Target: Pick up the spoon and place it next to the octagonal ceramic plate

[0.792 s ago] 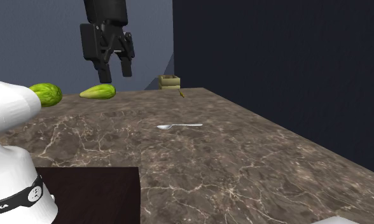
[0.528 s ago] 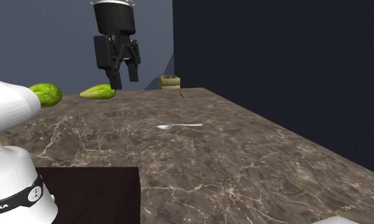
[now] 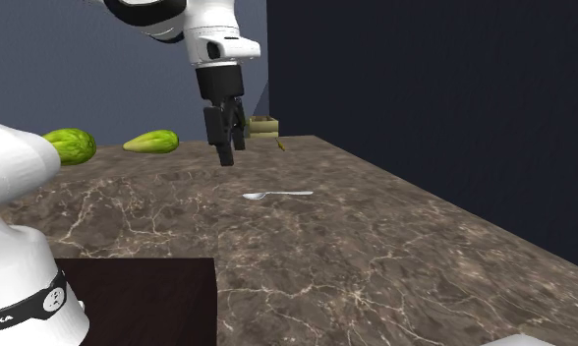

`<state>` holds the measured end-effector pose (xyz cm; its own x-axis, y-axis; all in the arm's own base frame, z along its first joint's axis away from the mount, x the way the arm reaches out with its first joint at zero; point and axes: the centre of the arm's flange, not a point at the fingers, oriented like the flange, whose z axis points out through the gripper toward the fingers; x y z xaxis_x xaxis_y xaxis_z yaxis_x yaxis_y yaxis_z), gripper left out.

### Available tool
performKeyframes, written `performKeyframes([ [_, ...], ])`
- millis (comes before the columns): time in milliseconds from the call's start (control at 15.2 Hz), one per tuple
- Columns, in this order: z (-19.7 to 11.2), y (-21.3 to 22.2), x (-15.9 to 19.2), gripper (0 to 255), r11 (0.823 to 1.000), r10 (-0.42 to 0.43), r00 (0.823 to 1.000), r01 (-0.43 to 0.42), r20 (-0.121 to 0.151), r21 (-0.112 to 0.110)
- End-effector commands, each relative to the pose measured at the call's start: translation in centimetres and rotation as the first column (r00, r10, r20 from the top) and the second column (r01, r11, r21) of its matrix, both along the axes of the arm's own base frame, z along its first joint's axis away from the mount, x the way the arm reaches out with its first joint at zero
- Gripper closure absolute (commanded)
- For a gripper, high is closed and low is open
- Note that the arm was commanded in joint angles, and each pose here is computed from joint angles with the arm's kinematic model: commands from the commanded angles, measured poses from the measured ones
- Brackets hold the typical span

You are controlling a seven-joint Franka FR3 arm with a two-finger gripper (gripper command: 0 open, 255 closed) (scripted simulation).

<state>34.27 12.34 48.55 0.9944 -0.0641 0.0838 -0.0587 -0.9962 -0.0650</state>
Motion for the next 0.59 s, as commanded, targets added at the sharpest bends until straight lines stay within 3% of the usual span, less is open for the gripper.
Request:
performKeyframes([
  [0,-1.2,2.1,0.5,0,1.000,0.012,1.000,-0.012,0.019,0.008],
  [528,-6.7,9.8,3.5,0,0.998,0.057,0.995,-0.060,0.084,0.031],
])
